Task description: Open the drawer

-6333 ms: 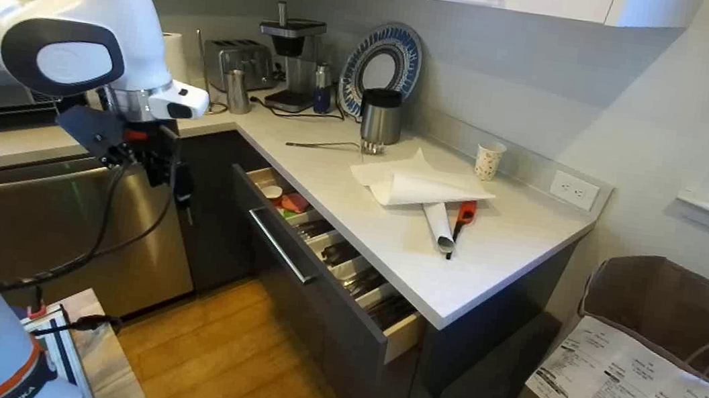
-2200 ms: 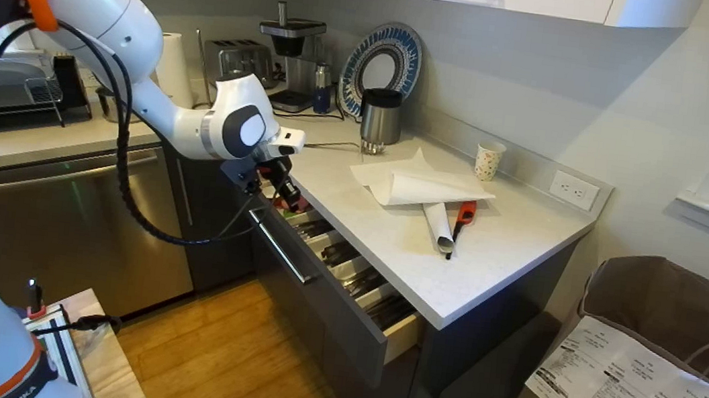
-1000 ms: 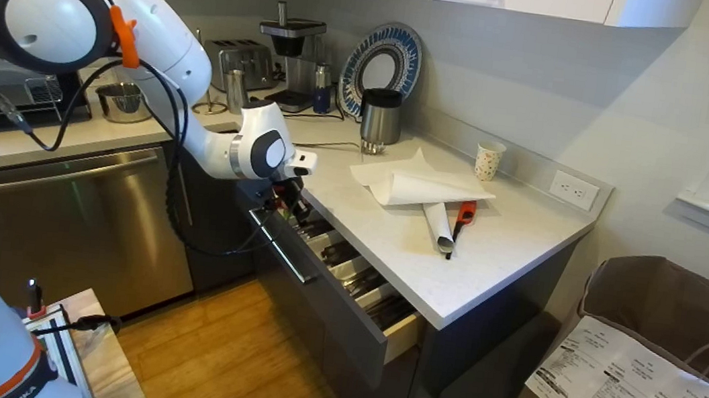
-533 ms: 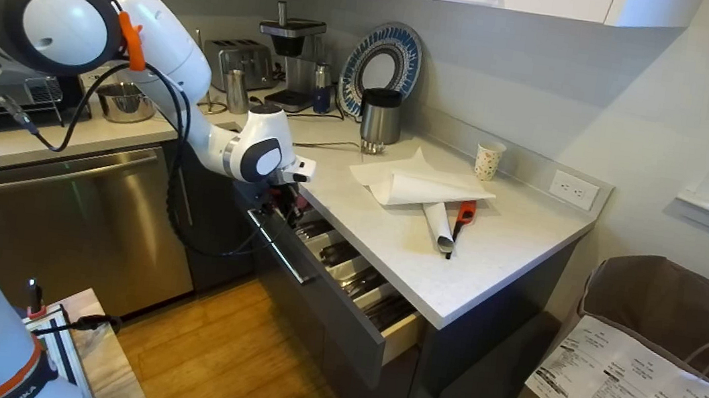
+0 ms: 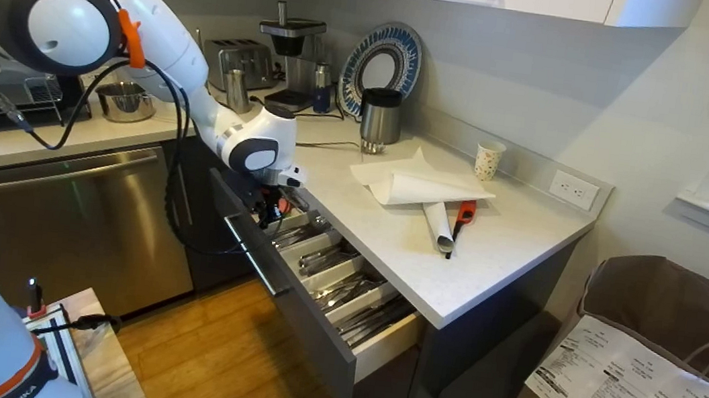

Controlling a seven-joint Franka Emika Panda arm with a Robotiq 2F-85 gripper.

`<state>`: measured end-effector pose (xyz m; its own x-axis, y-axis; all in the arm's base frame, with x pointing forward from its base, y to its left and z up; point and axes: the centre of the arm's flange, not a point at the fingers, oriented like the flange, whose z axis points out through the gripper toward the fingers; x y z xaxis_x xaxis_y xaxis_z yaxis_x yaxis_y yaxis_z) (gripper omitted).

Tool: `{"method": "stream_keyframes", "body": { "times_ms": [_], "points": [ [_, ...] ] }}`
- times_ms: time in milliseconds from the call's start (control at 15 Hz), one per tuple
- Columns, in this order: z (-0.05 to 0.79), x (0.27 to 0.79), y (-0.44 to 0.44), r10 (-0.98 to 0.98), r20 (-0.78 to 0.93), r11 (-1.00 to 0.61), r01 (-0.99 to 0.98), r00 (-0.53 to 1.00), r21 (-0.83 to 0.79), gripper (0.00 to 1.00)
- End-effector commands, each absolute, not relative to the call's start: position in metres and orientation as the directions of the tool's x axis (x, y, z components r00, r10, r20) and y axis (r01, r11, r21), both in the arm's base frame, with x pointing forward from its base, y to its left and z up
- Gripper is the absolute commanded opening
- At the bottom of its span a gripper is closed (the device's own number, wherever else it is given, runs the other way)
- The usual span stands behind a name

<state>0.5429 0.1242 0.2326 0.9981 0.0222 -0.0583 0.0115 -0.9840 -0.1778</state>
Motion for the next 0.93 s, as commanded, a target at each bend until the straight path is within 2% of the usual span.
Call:
{"method": "stream_keyframes", "body": {
  "times_ms": [0,400,867],
  "points": [
    [0.222,0.532,0.132,0.11,-0.227,-0.969,0.054,0.968,-0.239,0.0],
    [0.206,0.518,0.152,0.27,-0.478,-0.95,0.151,0.836,-0.272,0.0],
    [0.198,0.509,0.179,0.368,-0.617,-0.927,0.225,0.696,-0.3,0.0]
  ]
}}
